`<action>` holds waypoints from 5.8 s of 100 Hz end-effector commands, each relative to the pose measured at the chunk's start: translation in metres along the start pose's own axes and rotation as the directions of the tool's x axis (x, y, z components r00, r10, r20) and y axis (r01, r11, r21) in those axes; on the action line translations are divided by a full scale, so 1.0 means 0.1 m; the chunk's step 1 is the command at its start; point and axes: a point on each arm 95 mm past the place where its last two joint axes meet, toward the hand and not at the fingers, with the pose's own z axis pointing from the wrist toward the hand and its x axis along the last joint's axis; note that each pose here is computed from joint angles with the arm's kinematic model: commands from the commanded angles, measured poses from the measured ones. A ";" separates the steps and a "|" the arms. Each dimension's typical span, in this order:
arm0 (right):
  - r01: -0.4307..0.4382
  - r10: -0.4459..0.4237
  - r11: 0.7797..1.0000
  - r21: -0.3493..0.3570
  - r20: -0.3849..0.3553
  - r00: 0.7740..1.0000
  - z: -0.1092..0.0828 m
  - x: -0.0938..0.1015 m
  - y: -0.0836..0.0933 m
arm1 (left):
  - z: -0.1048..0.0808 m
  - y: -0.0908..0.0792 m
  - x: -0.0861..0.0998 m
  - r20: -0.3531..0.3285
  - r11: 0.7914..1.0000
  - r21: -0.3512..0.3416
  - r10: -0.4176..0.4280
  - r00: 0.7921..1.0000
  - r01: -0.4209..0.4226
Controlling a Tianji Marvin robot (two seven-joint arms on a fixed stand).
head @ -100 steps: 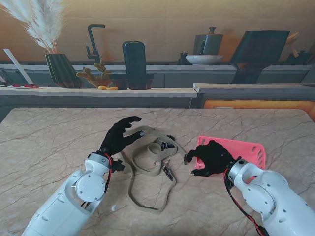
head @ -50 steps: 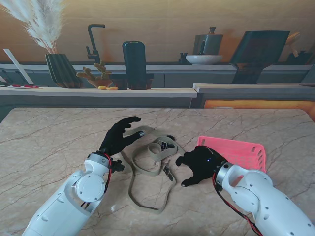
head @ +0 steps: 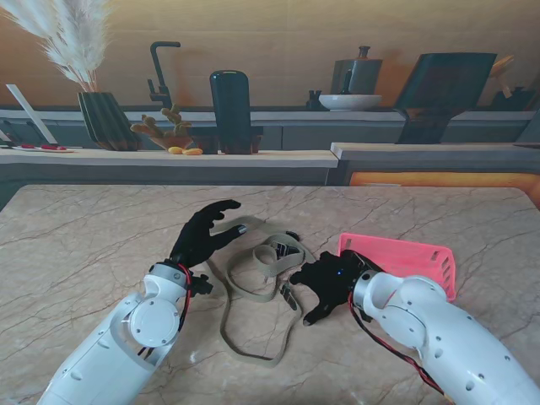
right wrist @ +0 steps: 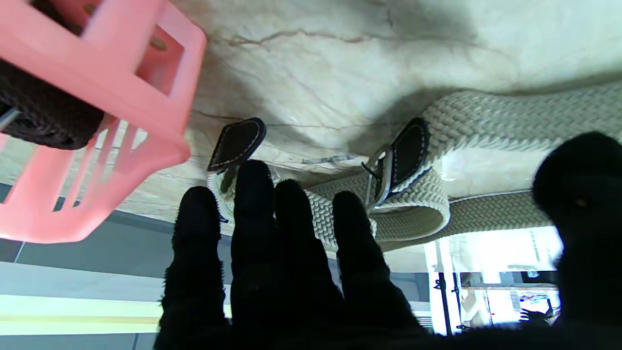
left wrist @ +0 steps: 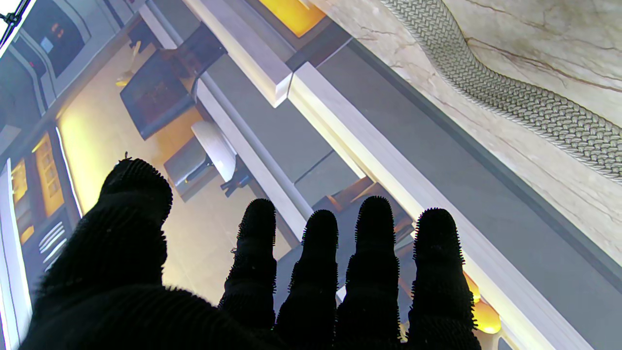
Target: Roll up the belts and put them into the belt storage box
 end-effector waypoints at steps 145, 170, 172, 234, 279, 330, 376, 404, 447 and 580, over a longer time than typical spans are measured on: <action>-0.014 0.006 0.997 -0.073 -0.105 0.994 0.34 0.27 -0.36 | -0.02 0.02 0.01 0.006 1.000 -0.002 -0.008 1.000 0.008; -0.053 0.047 0.995 -0.081 -0.077 0.996 0.29 0.24 -0.33 | -0.01 0.03 0.00 0.008 1.000 -0.008 -0.008 1.000 0.008; -0.060 0.054 0.995 -0.082 -0.074 0.996 0.28 0.23 -0.32 | -0.01 0.03 0.00 0.008 1.000 -0.010 -0.008 1.000 0.008; -0.351 0.373 0.923 0.155 -0.140 0.917 -0.09 0.07 0.15 | -0.05 0.06 0.05 -0.025 0.997 -0.081 -0.024 0.999 0.022; -0.655 0.704 0.695 0.297 -0.096 0.704 0.00 0.07 0.05 | -0.06 0.03 0.08 -0.037 0.998 -0.060 -0.024 0.999 0.022; -0.961 0.973 0.226 0.158 -0.083 0.215 0.16 0.15 0.10 | -0.09 -0.17 0.02 -0.050 0.999 0.023 0.039 0.998 -0.038; -0.988 0.979 0.149 -0.045 -0.136 0.154 0.17 0.10 0.28 | -0.35 -0.26 0.04 -0.135 0.948 0.022 0.318 0.938 -0.318; -0.971 0.974 0.161 -0.176 -0.131 0.186 0.16 0.03 0.34 | -0.46 -0.33 0.06 -0.185 0.854 0.115 0.520 0.834 -0.508; -0.948 0.968 0.183 -0.259 -0.119 0.219 0.13 -0.01 0.36 | -0.44 -0.19 0.15 -0.257 0.815 0.065 0.571 0.780 -0.576; -0.903 0.955 0.196 -0.382 -0.134 0.264 -0.02 -0.07 0.44 | -0.46 0.30 0.16 -0.095 0.915 -0.299 0.252 0.963 -0.269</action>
